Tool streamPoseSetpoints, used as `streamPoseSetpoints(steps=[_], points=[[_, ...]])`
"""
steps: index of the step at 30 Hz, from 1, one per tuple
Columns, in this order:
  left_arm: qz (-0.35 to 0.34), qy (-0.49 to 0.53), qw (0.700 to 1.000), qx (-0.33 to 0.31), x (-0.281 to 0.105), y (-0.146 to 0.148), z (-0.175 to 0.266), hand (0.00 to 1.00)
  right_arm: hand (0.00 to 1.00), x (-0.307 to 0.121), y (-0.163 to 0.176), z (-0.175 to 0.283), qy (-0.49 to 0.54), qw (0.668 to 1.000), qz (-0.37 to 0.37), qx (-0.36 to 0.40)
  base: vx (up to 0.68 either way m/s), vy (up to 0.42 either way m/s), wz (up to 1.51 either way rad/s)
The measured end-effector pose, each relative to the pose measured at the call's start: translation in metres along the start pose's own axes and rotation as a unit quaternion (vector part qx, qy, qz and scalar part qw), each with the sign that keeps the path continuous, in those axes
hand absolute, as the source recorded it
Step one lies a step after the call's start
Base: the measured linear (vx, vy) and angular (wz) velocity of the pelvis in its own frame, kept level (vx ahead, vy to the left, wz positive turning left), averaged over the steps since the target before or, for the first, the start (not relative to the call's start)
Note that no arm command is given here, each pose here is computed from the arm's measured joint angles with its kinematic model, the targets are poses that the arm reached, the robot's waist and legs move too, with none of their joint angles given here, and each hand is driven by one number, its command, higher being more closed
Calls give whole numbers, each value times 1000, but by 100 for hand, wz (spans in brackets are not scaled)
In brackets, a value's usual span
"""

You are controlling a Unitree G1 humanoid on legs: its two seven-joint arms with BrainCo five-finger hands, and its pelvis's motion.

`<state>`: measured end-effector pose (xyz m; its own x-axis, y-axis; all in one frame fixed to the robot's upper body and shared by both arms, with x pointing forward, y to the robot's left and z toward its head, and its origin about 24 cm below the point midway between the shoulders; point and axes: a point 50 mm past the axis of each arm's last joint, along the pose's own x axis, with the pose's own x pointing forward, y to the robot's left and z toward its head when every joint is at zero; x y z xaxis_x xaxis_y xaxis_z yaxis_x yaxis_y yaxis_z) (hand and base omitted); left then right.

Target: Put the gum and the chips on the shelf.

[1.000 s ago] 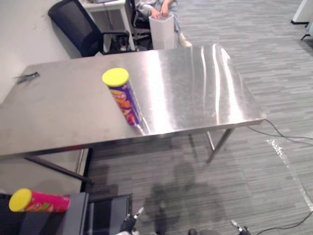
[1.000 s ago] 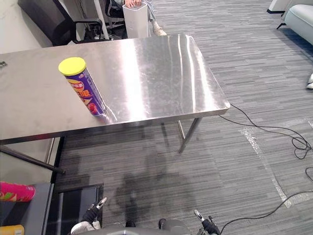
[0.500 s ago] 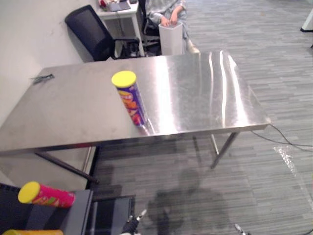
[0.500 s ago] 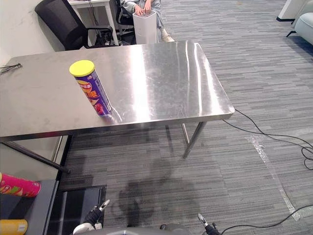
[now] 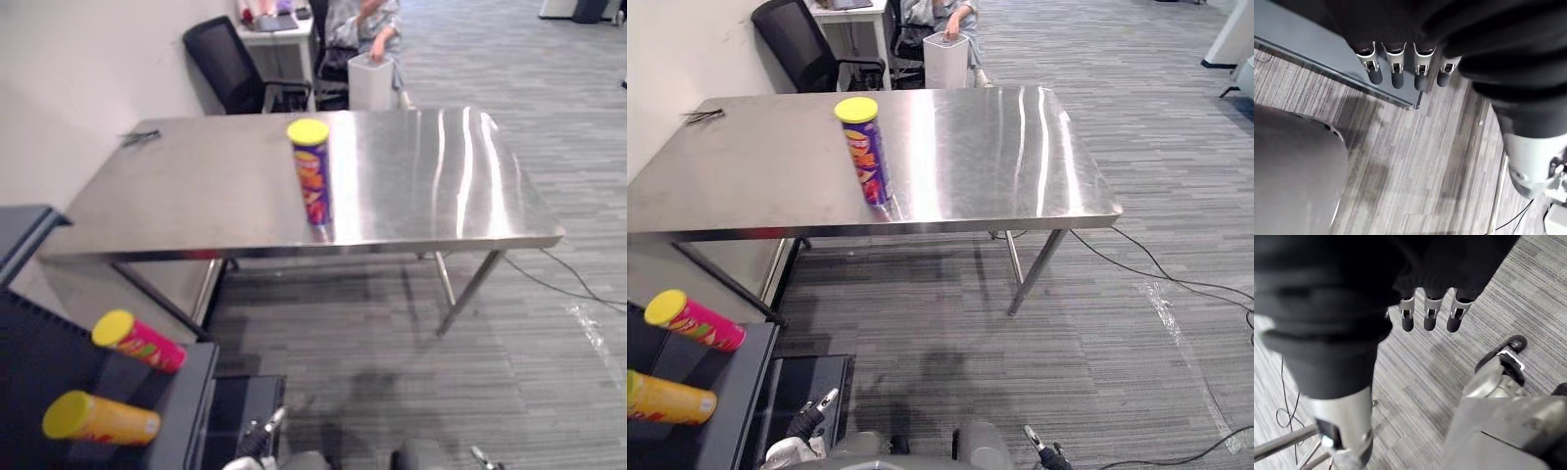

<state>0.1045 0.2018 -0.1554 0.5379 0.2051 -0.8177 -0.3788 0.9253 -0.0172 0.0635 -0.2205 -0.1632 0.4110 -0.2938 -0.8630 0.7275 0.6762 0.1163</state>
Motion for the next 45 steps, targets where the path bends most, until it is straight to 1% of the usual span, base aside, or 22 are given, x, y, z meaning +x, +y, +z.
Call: streamPoseSetpoints(steps=[5,8,10,12,14,16,19,23,27,42,45], points=[[12,-4,1000,-16,1,5,2,0,0,-1,4,-2,1,1000,9,-10,133,-35,23],[17,-1,999,-37,0,4,0,0,0,-5,-1,-12,12,1000,2,-7,289,-218,71],[17,-2,999,-37,0,4,0,0,0,-8,-6,-20,23,1000,-6,1,303,-299,117],[13,13,999,-49,-4,-3,-12,0,0,-5,-14,-8,9,1000,-20,8,312,-318,96],[14,21,998,-59,-5,-4,-16,0,0,0,-9,7,-9,1000,-13,4,286,-288,90],[14,24,998,-57,-5,-4,-17,0,0,2,-9,14,-19,1000,-11,2,192,-220,116],[10,21,999,-40,-4,-2,-14,0,0,2,-19,20,-27,999,-29,11,95,-109,123],[7,22,999,-29,-4,-1,-14,0,0,4,-20,28,-37,998,-37,24,-16,28,55],[13,21,1000,-14,-3,7,-12,0,0,3,-12,12,-11,999,-37,32,-97,66,24],[26,46,999,-3,-5,18,-19,0,0,-2,-26,0,5,997,-63,31,-34,30,-6],[28,50,998,-2,-5,20,-21,0,0,-2,-33,1,3,994,-83,67,129,-9,-20]])
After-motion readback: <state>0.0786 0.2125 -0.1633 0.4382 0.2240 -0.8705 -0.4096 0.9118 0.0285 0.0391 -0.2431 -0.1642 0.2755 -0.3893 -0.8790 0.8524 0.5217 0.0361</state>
